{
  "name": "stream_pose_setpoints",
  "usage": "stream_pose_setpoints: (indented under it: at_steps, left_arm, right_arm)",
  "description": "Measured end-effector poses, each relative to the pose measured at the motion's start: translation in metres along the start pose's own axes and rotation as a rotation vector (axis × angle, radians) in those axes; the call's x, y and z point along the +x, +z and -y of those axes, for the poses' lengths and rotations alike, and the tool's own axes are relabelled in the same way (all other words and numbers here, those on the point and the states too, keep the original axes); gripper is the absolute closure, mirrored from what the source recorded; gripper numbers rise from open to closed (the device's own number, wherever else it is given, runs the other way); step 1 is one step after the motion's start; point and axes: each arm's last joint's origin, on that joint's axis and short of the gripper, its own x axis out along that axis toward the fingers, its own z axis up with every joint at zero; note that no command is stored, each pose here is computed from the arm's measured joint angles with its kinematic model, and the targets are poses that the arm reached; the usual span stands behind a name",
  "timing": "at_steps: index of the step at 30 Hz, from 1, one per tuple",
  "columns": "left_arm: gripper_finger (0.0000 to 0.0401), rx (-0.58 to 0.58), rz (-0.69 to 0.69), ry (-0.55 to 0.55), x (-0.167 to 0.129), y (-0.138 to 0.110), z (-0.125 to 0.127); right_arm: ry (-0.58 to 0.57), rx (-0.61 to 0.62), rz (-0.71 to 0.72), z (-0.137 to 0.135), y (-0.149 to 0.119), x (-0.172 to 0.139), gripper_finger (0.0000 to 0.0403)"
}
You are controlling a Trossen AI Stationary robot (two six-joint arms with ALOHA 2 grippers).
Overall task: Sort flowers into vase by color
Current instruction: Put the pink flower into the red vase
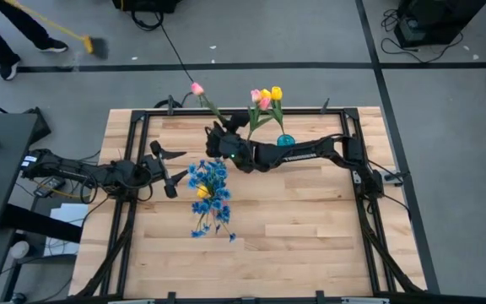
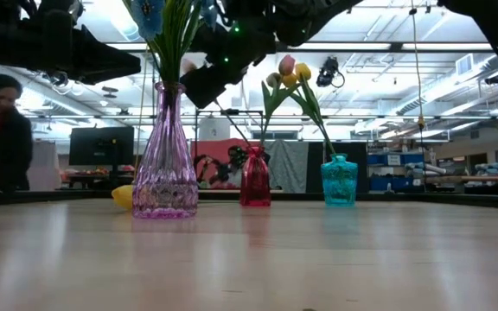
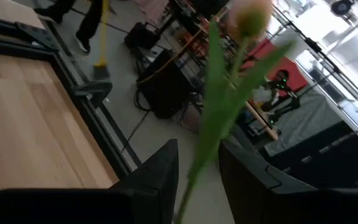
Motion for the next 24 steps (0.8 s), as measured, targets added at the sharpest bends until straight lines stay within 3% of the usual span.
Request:
stream_pose_setpoints:
  at_steps: [10,19,24]
  left_arm:
    - [0.0121,-0.012,0.005,-0.022,0.000,0.000,0.001]
    - [0.0121,-0.023,0.011,-0.034,0.000,0.001,0.001]
    - [0.0121,-0.019,0.011,-0.034,0.000,0.001,0.001]
  right_arm:
    - [-0.008,0.033,-0.005,-0.008,0.003,-0.013,0.0273]
    - [-0.002,0.010,-0.037,0.000,-0.005,0.003,0.0196]
    - [0.028,0.008,-0.040,0.007,-0.009,0.015,0.0189]
